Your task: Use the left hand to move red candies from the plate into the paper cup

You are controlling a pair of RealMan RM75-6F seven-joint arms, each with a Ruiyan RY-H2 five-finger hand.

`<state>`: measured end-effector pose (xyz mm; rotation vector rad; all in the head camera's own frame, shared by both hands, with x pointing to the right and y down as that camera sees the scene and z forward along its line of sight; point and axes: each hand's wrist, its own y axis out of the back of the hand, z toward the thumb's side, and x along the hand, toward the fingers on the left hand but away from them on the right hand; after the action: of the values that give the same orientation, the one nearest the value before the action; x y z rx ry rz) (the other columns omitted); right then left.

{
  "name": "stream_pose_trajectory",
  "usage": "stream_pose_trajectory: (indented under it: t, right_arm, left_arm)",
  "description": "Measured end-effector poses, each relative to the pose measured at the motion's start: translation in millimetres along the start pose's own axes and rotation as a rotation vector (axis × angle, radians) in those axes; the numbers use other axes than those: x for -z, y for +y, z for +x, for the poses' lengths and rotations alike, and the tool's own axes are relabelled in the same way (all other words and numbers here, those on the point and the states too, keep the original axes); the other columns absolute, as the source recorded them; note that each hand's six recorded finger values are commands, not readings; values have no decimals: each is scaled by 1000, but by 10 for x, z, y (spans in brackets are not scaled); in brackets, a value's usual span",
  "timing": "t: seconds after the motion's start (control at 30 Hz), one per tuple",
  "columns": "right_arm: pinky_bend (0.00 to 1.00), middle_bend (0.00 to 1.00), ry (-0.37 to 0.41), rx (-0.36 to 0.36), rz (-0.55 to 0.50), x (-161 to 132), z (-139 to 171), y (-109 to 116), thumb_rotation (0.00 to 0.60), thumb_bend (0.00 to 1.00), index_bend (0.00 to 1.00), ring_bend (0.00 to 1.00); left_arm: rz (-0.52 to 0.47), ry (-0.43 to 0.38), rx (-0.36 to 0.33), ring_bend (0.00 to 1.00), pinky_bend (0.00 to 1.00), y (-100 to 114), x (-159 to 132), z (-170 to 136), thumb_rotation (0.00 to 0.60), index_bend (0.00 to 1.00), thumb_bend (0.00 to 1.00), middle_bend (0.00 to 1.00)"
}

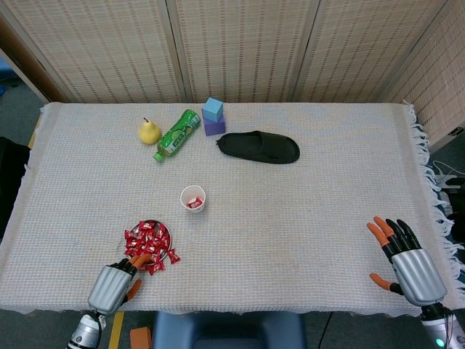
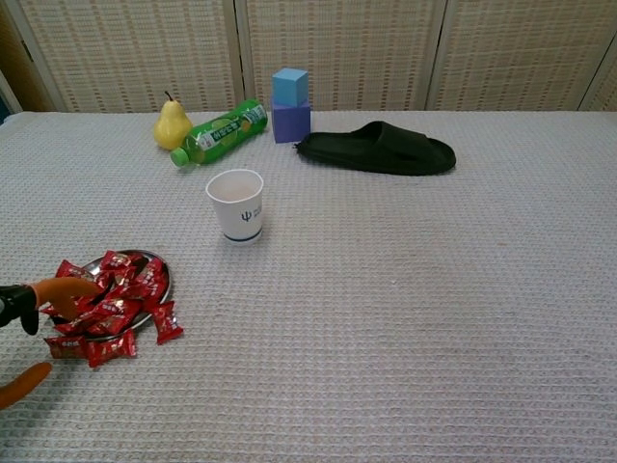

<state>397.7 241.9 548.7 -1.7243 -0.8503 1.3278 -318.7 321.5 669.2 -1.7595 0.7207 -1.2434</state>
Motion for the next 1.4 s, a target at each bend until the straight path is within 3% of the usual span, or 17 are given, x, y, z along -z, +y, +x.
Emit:
stream_pose_trajectory:
  t: [0.5,1.4]
  right_arm:
    - [0,0,-10,3,-2,27,12,19,600,44,0,0]
    - [0,0,-16,-3,5,18,0,0,600,44,0,0]
  left_arm:
    - [158,-17,7,435,772,-227,-30,114,600,218,404,369]
    - [212,-14,-32,452,798,-296,57,-14,600,268,406,424]
